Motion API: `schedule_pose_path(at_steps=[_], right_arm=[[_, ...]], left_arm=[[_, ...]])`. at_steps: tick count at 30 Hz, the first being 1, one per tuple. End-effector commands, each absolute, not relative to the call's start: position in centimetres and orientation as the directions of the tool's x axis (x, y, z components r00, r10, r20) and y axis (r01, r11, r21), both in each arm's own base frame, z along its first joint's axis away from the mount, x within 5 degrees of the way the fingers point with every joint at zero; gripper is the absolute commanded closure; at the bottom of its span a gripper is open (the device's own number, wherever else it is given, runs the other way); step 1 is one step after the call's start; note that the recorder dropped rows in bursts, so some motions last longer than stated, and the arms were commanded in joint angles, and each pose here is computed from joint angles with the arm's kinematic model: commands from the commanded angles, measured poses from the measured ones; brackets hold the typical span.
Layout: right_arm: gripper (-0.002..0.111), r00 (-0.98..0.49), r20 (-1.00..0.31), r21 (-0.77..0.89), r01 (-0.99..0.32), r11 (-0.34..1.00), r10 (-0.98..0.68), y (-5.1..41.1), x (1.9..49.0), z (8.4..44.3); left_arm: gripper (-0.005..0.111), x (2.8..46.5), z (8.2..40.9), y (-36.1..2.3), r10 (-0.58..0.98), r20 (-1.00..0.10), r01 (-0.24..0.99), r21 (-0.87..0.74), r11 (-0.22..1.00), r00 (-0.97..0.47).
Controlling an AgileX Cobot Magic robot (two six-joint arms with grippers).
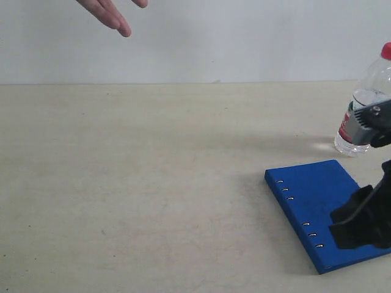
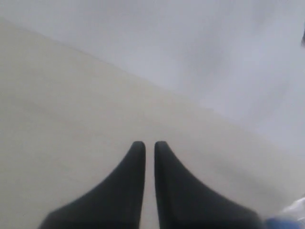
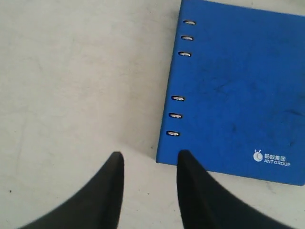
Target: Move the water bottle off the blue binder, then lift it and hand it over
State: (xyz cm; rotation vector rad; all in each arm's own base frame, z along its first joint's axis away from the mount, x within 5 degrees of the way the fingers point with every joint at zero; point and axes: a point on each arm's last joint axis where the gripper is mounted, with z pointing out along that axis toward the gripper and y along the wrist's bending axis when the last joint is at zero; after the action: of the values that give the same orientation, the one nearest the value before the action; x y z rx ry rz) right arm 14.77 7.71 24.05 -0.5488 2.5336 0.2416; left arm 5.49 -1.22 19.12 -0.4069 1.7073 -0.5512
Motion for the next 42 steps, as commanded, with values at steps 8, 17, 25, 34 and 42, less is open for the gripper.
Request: schedule_pose_path(at_steps=[8,17,25,34,42], right_arm=[[0.081,-0.791,-0.607,-0.030,0.114,0.993,0.072,0.1,17.3,23.1],[0.092,-0.817,-0.568,-0.007,0.128,0.992,0.101,-1.5,18.6,21.7],[0.092,-0.931,-0.363,0.177,-0.110,0.978,-0.039,0.8,21.3,17.9],[0.092,-0.798,-0.418,0.170,-0.539,0.825,-0.434,2.1,22.1,20.2],[0.092,-0.817,-0.433,-0.102,-0.376,0.921,-0.382,-0.5,23.6,20.1]], left_arm=[[0.100,5.0,19.0,-3.1,-0.763,-0.524,0.053,-0.835,0.547,-0.378],[0.100,5.0,19.4,-3.1,-0.772,-0.526,0.090,-0.842,0.532,-0.357],[0.100,5.5,19.3,-5.4,-0.434,-0.734,0.350,-0.648,0.676,-0.522],[0.100,9.3,17.1,-5.6,-0.298,-0.681,0.293,-0.610,0.736,-0.669],[0.100,14.9,14.3,-6.8,-0.065,-0.533,0.347,-0.633,0.693,-0.844]])
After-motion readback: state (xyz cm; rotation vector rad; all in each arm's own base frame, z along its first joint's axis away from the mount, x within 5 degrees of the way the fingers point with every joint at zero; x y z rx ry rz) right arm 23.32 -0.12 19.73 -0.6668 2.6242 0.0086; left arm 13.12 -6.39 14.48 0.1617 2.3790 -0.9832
